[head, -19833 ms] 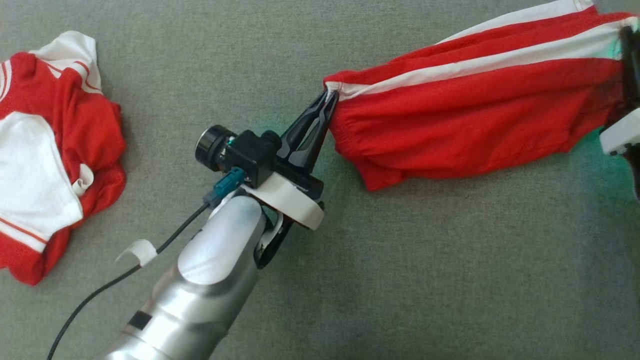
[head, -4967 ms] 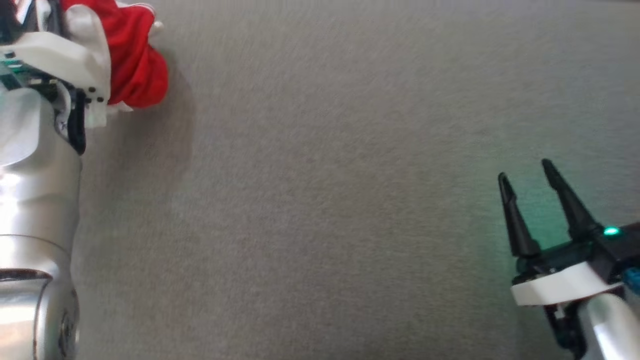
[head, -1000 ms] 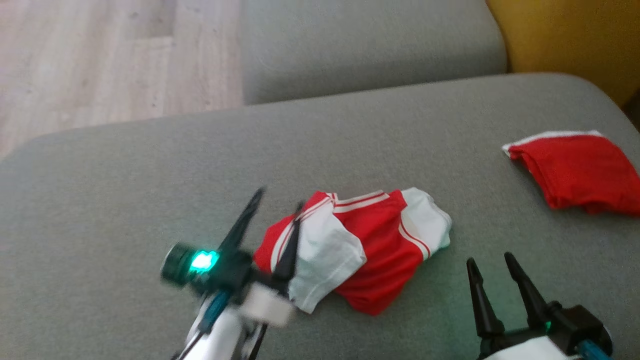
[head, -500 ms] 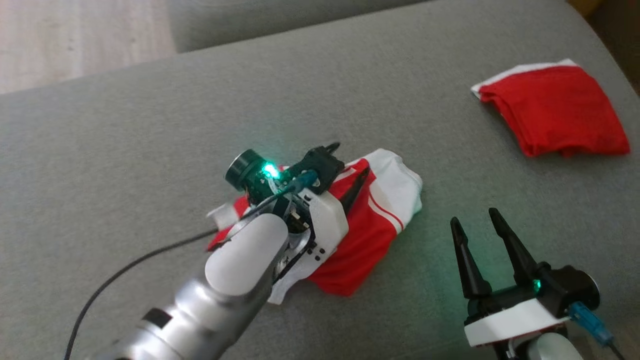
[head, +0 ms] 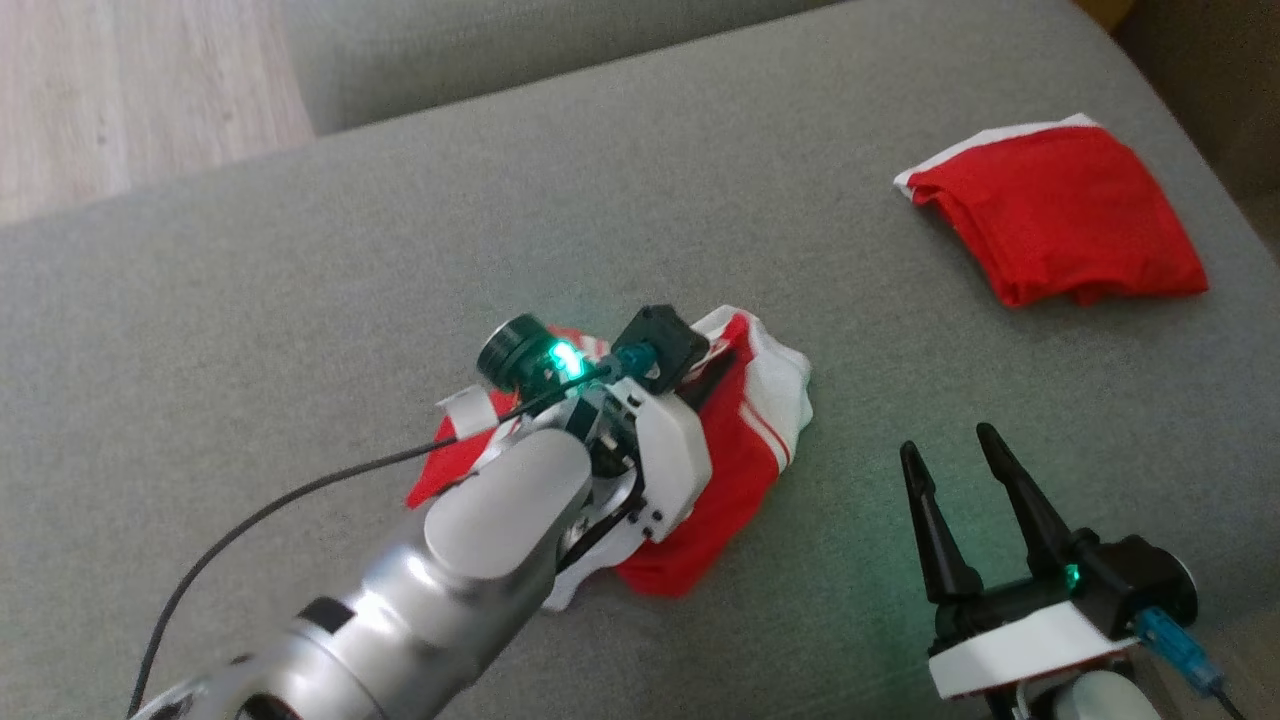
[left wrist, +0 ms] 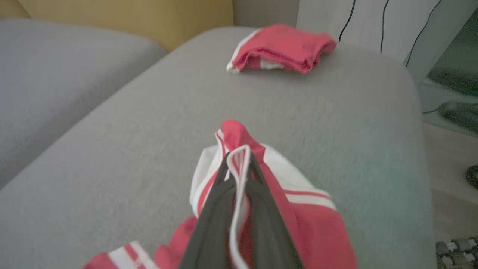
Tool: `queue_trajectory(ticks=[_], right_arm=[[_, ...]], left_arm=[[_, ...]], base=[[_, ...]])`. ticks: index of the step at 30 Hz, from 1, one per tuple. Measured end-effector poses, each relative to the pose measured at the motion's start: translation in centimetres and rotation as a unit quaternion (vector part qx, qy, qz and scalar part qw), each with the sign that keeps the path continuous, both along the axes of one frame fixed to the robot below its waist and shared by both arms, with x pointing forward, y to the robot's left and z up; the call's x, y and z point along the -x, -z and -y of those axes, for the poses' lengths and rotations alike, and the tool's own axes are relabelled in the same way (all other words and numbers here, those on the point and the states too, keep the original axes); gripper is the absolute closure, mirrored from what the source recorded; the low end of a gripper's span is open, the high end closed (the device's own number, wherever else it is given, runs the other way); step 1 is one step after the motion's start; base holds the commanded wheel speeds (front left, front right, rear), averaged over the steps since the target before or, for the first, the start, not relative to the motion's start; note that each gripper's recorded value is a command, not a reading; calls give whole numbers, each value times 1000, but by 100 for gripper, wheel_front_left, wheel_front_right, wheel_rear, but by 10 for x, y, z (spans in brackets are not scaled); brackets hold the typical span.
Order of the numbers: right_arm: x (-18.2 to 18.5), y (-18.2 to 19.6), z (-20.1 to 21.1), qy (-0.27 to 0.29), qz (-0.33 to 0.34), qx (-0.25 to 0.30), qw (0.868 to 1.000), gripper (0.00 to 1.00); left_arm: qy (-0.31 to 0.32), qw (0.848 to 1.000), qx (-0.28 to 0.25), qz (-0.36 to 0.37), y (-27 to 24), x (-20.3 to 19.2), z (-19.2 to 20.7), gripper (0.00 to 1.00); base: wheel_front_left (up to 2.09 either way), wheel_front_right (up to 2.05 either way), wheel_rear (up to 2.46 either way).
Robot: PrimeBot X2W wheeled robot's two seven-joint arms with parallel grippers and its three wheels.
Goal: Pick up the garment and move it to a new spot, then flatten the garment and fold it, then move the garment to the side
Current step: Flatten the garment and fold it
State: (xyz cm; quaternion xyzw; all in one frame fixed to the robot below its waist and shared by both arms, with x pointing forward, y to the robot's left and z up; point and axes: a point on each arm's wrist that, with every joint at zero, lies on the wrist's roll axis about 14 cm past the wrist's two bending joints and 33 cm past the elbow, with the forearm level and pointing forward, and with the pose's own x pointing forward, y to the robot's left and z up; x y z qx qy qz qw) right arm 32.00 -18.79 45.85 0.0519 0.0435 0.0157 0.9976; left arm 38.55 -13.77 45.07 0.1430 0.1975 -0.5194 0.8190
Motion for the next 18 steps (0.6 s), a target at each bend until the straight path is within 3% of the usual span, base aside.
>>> queue_trajectory(ticks=[4, 7, 10, 14, 16, 18], right_arm=[[5, -9, 0, 1, 17, -1, 1000, 0], [12, -14, -2, 1, 27, -4, 1000, 0], [22, -14, -3, 3, 29, -8, 1000, 0], [29, -13, -4, 3, 30, -12, 999, 0], [28, -14, -5, -1, 32, -10, 999, 0], [26, -14, -9, -6, 32, -11, 999, 0]], left_arm=[[19, 995, 81, 53, -56, 0, 19, 100], [24, 982, 158, 102, -119, -5, 31, 100], [8, 954, 261, 146, -201, -15, 31, 100], [-43, 905, 386, 175, -290, -30, 7, 100], [-76, 888, 424, 160, -303, -38, -9, 100], [-109, 885, 431, 139, -286, -47, -25, 100]], base=[[0, 0, 0], [0, 0, 0], [0, 0, 0], [0, 0, 0], [0, 0, 0], [0, 0, 0]])
